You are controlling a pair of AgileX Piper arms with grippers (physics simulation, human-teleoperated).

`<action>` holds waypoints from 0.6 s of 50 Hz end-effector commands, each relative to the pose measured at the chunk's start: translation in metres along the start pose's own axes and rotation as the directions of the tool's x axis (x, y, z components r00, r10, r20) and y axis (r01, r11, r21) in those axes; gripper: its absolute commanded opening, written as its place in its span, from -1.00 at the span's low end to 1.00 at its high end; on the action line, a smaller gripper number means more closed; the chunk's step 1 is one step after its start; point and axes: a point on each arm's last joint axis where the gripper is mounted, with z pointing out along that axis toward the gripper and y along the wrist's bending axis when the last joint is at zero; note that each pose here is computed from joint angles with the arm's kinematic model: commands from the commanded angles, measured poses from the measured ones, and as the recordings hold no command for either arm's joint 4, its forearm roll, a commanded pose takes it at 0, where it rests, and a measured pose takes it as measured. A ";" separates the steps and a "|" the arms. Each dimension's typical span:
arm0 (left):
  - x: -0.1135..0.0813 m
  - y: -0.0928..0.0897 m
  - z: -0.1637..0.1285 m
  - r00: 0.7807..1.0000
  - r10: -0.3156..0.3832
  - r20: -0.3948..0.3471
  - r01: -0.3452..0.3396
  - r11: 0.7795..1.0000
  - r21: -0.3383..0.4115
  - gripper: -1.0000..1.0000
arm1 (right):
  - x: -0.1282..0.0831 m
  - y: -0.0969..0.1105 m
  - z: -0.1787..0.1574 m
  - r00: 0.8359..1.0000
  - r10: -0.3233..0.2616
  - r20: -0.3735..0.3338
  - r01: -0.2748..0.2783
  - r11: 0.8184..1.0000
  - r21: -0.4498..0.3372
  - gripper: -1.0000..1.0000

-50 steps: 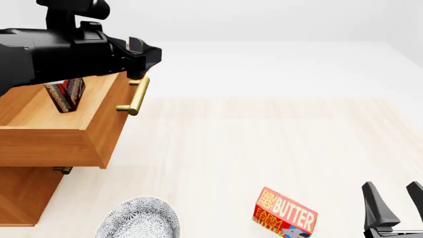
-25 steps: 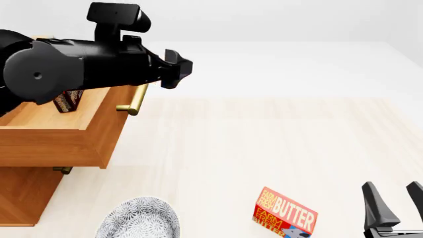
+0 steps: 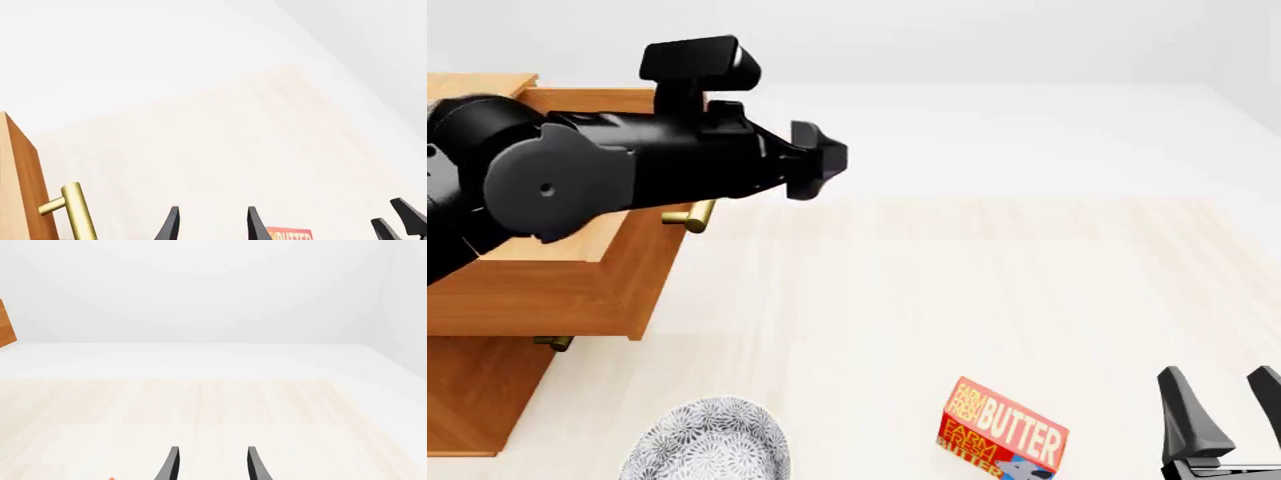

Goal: Put the chocolate pudding in the top drawer of the cabinet and close it.

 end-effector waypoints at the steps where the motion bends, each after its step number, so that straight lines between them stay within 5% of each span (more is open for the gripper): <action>1: 0.007 -0.002 0.005 0.999 -0.052 -0.001 0.052 0.999 0.012 1.00 | 0.000 0.000 0.000 1.000 0.000 0.000 0.000 1.000 0.000 1.00; 30: 0.031 0.010 0.032 0.988 -0.150 -0.026 0.149 0.989 -0.015 1.00 | 0.000 0.000 0.000 1.000 0.000 0.000 0.000 1.000 0.000 1.00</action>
